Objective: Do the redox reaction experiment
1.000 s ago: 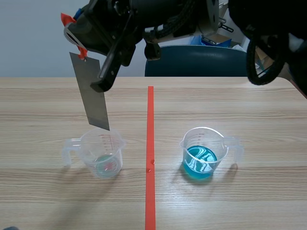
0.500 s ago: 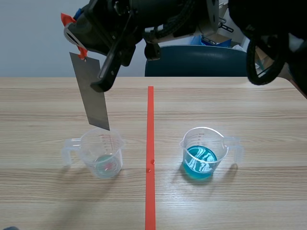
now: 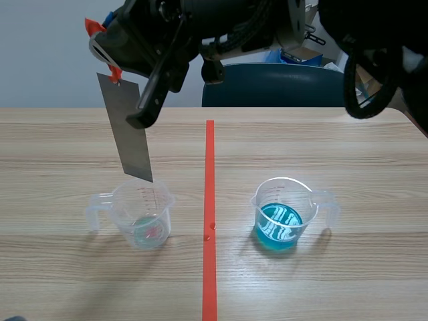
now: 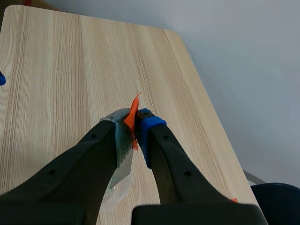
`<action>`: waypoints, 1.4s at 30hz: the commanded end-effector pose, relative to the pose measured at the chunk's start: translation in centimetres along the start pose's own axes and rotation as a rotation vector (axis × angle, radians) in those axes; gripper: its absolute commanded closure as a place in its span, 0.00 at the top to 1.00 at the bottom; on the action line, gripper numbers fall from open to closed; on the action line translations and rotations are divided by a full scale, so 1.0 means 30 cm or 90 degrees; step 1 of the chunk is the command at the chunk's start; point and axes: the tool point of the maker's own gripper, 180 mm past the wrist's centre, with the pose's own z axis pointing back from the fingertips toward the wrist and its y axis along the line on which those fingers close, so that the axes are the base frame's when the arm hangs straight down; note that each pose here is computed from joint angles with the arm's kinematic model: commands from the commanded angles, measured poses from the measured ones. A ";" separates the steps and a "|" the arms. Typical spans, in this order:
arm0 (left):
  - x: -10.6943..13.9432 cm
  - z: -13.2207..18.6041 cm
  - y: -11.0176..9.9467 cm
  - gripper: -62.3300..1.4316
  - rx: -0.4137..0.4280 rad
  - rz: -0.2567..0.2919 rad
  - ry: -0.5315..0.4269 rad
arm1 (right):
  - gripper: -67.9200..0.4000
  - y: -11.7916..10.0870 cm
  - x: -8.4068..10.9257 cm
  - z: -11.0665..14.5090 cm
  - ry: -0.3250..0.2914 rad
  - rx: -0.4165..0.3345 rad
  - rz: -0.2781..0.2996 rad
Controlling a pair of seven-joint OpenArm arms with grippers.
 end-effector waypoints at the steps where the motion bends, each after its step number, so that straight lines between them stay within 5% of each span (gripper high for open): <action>1: 0.027 -0.001 -0.008 1.00 -0.003 0.004 -0.018 | 0.02 -0.015 0.023 0.003 -0.015 -0.006 0.005; 15: 0.027 -0.001 -0.008 1.00 -0.003 0.004 -0.019 | 0.02 -0.041 -0.004 0.034 -0.004 -0.021 0.007; 34: 0.027 -0.001 -0.008 1.00 -0.003 0.004 -0.019 | 0.02 -0.160 -0.173 0.409 0.095 -0.117 -0.008; 42: 0.027 -0.001 -0.008 1.00 -0.003 0.004 -0.019 | 0.02 -0.157 -0.225 0.503 0.135 -0.122 -0.005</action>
